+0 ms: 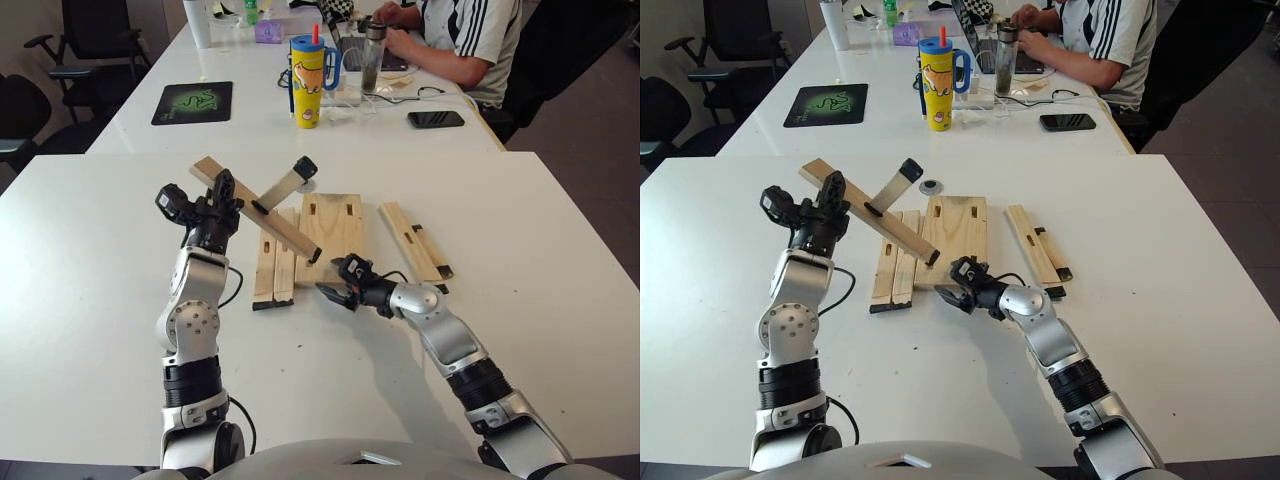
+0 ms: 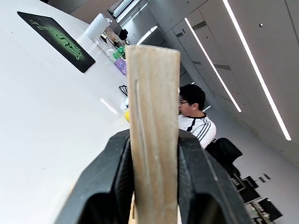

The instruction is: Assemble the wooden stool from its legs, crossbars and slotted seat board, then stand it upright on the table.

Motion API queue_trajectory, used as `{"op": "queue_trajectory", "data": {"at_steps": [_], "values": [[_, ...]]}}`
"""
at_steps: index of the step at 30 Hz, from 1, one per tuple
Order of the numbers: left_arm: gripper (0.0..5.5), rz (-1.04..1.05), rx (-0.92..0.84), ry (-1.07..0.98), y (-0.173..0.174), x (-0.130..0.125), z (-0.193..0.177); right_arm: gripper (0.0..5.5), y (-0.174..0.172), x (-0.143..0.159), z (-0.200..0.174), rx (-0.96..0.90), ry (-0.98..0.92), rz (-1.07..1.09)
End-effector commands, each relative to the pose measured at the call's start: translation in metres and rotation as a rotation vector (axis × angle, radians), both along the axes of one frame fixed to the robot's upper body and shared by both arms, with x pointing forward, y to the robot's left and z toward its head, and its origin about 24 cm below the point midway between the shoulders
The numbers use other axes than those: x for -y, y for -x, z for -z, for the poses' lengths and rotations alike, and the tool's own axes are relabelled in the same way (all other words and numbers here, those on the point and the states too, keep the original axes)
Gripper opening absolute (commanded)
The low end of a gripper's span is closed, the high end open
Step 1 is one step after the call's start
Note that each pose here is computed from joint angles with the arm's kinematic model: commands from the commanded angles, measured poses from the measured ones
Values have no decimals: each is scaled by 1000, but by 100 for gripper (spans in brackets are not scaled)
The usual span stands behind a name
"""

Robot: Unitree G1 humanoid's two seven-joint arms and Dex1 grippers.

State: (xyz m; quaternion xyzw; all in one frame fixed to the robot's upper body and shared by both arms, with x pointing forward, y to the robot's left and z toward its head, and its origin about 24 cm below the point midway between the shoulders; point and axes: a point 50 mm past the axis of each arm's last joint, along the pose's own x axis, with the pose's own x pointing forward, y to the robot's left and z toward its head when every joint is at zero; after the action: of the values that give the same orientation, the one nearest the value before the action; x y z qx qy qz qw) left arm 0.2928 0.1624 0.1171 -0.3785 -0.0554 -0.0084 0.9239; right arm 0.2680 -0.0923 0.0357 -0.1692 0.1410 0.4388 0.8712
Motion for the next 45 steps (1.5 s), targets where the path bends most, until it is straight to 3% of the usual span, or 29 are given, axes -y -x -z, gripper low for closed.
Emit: {"op": "queue_trajectory", "data": {"at_steps": [1, 7, 13, 26, 30, 35, 41, 45], "values": [[103, -45, 18, -113, -9, 5, 5, 329, 3, -3, 6, -59, -4, 15], [103, -48, -18, -147, -4, 22, 28, 329, 2, -5, 4, -74, -40, 41], [103, -106, 3, -350, 4, 28, 33, 329, 0, -5, 4, -90, -61, 93], [103, -141, -270, -458, 27, 44, 56, 329, -4, -19, -37, 41, -232, 92], [103, -111, -191, -553, 32, 58, 44, 329, -2, -19, -49, 77, -280, 80], [103, -120, -132, -609, 42, 65, 33, 329, 7, 12, -49, 32, -213, 45], [103, -147, -59, -638, 49, 62, 25, 329, 8, 83, -48, -28, -74, 61], [103, -199, 158, -681, 52, 64, -8, 329, -6, 111, -49, -10, -9, 120]]}}
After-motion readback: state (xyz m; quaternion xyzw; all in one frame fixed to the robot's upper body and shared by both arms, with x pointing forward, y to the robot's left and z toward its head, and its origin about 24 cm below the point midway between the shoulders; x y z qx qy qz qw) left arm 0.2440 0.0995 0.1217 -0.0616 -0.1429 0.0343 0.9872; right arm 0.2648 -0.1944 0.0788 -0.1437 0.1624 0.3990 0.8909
